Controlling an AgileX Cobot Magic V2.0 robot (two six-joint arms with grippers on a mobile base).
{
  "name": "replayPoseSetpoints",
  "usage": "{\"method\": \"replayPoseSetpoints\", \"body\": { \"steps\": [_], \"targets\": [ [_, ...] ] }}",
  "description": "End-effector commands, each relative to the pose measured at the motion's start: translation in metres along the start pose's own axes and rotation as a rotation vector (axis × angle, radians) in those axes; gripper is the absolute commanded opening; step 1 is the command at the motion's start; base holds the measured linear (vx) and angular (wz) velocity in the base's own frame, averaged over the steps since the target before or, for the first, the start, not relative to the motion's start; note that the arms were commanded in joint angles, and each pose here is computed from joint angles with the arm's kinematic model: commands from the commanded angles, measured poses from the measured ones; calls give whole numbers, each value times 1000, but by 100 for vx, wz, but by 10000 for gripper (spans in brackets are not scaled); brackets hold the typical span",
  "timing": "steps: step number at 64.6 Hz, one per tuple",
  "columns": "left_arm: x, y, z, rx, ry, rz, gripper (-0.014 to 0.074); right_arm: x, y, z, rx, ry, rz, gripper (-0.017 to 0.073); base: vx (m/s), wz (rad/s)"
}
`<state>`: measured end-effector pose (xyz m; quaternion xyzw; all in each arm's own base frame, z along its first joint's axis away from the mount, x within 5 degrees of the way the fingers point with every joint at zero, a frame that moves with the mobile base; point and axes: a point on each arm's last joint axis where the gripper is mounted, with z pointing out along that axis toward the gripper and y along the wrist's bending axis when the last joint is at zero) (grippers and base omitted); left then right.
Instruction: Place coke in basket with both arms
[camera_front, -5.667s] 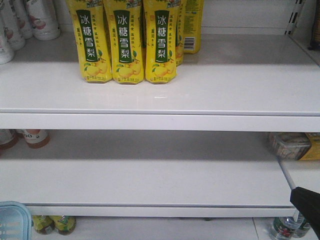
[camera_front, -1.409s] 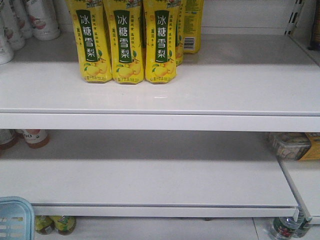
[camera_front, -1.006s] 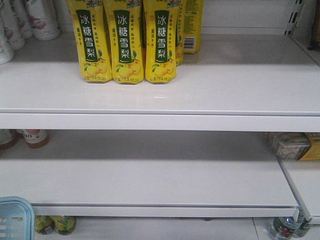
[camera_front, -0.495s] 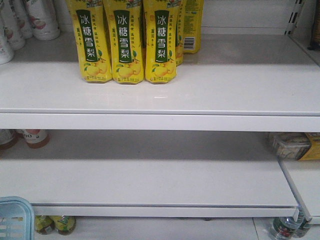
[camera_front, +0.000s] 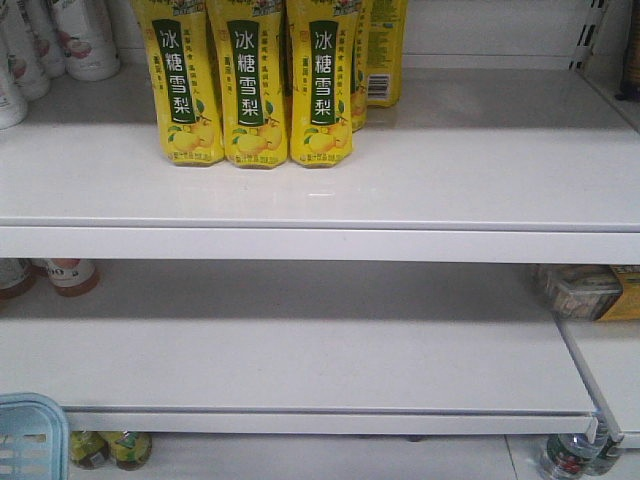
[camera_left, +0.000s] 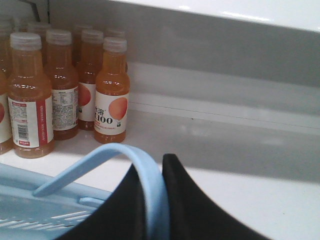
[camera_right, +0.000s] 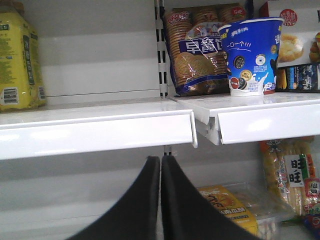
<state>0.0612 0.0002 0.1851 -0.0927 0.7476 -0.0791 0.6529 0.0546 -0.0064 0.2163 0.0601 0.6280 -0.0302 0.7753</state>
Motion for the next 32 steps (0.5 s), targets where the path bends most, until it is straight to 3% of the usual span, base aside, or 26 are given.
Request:
{"method": "replayPoseSetpoints", "body": {
  "steps": [1,32],
  "targets": [
    [-24,-6,-3,38,-163,37,-6,-5,2,-1,-15,-79,-15,-2,0,0],
    [-24,-6,-3,38,-163,37,-6,-5,1,-1,-14,-79,-15,-2,0,0]
  ]
}}
